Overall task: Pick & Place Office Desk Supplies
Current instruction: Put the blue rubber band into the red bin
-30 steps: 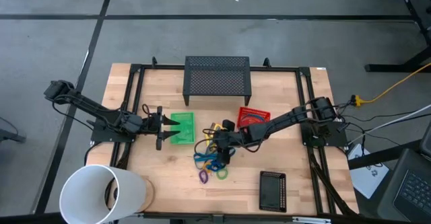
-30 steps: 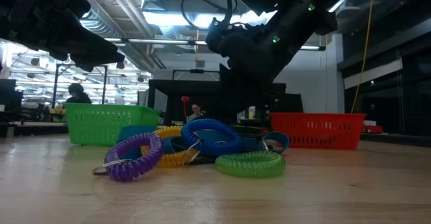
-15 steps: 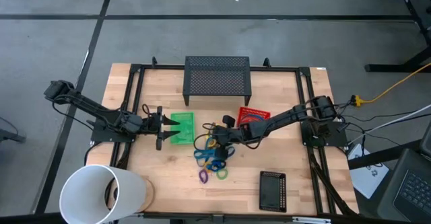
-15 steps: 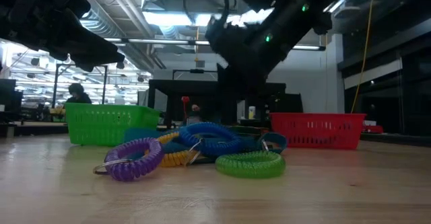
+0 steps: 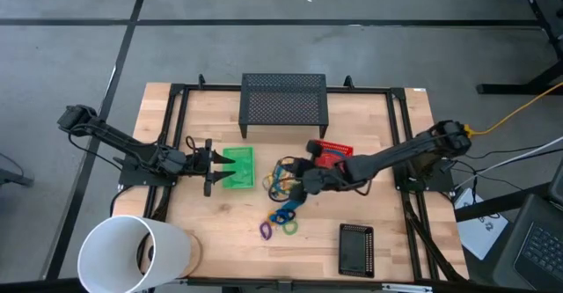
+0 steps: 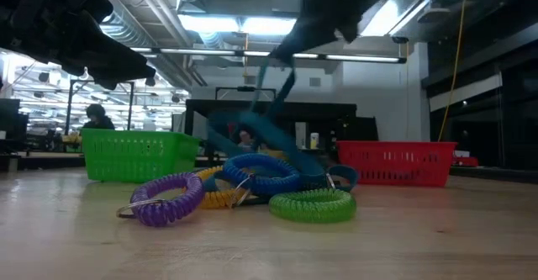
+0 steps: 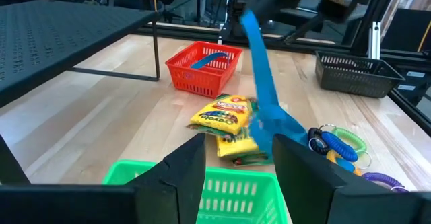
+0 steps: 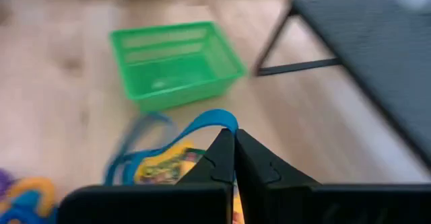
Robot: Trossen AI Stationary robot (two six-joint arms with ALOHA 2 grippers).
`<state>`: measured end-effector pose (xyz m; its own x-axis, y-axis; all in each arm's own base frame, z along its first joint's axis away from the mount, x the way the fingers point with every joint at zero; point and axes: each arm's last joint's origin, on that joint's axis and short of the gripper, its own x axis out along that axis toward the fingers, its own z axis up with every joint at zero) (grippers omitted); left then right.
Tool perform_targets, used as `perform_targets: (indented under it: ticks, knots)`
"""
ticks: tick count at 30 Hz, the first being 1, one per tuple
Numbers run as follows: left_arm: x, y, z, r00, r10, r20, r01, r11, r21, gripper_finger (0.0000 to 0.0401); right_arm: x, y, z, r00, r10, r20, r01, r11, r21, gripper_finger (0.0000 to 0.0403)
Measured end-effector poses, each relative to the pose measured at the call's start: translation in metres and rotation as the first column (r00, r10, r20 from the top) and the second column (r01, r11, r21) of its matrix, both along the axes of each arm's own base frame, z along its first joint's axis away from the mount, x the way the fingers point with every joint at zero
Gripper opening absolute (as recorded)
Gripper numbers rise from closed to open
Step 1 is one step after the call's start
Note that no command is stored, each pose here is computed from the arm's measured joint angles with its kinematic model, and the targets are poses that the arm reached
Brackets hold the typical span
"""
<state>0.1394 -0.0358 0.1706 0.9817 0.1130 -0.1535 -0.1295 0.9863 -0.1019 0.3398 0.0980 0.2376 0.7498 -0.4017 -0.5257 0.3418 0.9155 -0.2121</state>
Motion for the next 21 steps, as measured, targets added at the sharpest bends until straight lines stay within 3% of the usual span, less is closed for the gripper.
perform_targets:
  ticks: [9,16,21]
  knots:
    - [0.000,0.000,0.000,1.000,0.000,0.002,0.000,1.000,-0.010,0.0169,-0.043,0.007,0.025,0.983,-0.182,0.020,0.183,0.978,-0.097,0.0000]
    - [0.000,0.000,0.000,1.000,-0.001,0.002,0.001,1.000,-0.012,0.0169,-0.055,0.012,0.033,0.976,-0.209,0.056,0.214,0.970,-0.119,0.0000]
    - [0.000,0.000,0.000,1.000,0.000,0.003,0.000,1.000,-0.020,0.0169,-0.064,0.004,0.027,0.961,-0.278,0.001,0.275,0.952,-0.137,0.0000]
